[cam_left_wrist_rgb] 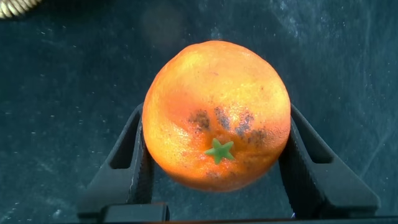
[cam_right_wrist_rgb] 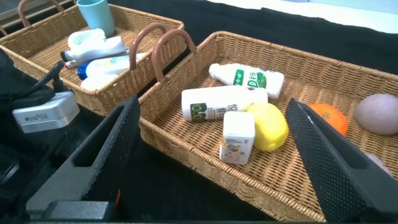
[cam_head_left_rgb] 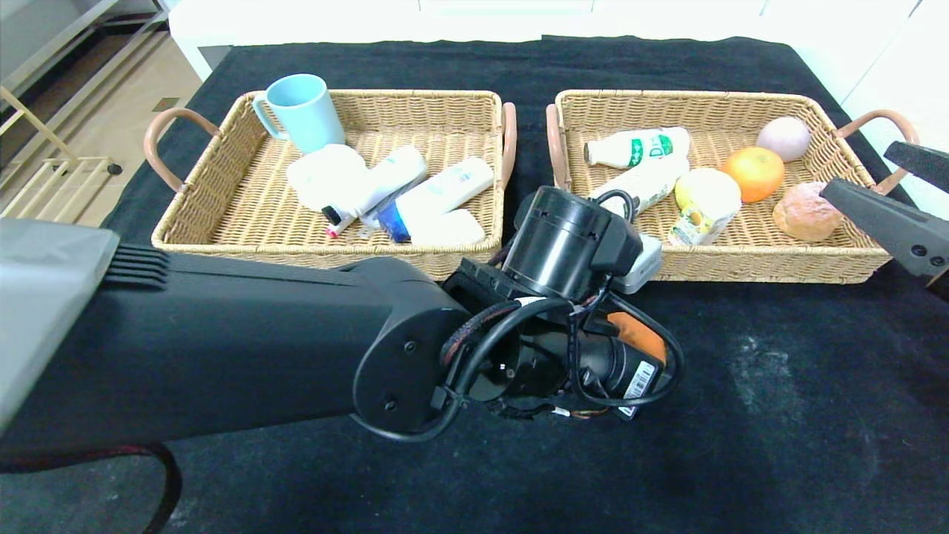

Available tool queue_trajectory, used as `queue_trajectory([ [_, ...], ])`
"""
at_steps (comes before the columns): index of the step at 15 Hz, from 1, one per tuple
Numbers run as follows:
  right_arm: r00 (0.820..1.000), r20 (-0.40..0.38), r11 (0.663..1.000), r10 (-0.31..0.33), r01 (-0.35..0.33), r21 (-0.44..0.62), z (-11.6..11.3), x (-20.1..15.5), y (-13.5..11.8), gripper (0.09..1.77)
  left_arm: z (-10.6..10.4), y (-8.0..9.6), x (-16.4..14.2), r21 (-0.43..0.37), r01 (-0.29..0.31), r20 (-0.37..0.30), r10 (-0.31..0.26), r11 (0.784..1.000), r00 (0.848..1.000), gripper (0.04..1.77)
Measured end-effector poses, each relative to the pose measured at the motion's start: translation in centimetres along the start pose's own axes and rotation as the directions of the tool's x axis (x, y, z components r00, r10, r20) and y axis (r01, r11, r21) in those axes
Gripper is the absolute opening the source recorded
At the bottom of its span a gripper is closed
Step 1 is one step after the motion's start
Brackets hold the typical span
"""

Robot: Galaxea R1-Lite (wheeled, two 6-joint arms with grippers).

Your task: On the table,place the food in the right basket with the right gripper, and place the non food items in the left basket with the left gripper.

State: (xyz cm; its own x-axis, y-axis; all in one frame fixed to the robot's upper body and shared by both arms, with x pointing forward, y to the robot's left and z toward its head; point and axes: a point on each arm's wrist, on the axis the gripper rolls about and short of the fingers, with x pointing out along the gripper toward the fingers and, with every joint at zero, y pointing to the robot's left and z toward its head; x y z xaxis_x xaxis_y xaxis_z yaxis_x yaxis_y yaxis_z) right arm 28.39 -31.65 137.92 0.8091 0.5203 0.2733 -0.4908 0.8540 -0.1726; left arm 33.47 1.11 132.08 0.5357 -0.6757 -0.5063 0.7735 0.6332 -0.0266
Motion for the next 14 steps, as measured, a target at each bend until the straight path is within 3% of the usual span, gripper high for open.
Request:
queue_trajectory([
  [10,1.000,-0.007,1.000,0.004,-0.004,0.004,-0.17,0.05,0.01,1.71,-0.34,-0.25,0.19,-0.019,0.007,-0.013,-0.008,1.000,1.000,1.15],
  [14,1.000,-0.008,1.000,0.004,-0.004,0.005,-0.19,0.04,0.01,1.71,-0.30,-0.25,0.16,-0.018,0.008,-0.011,-0.008,1.000,1.000,1.40],
])
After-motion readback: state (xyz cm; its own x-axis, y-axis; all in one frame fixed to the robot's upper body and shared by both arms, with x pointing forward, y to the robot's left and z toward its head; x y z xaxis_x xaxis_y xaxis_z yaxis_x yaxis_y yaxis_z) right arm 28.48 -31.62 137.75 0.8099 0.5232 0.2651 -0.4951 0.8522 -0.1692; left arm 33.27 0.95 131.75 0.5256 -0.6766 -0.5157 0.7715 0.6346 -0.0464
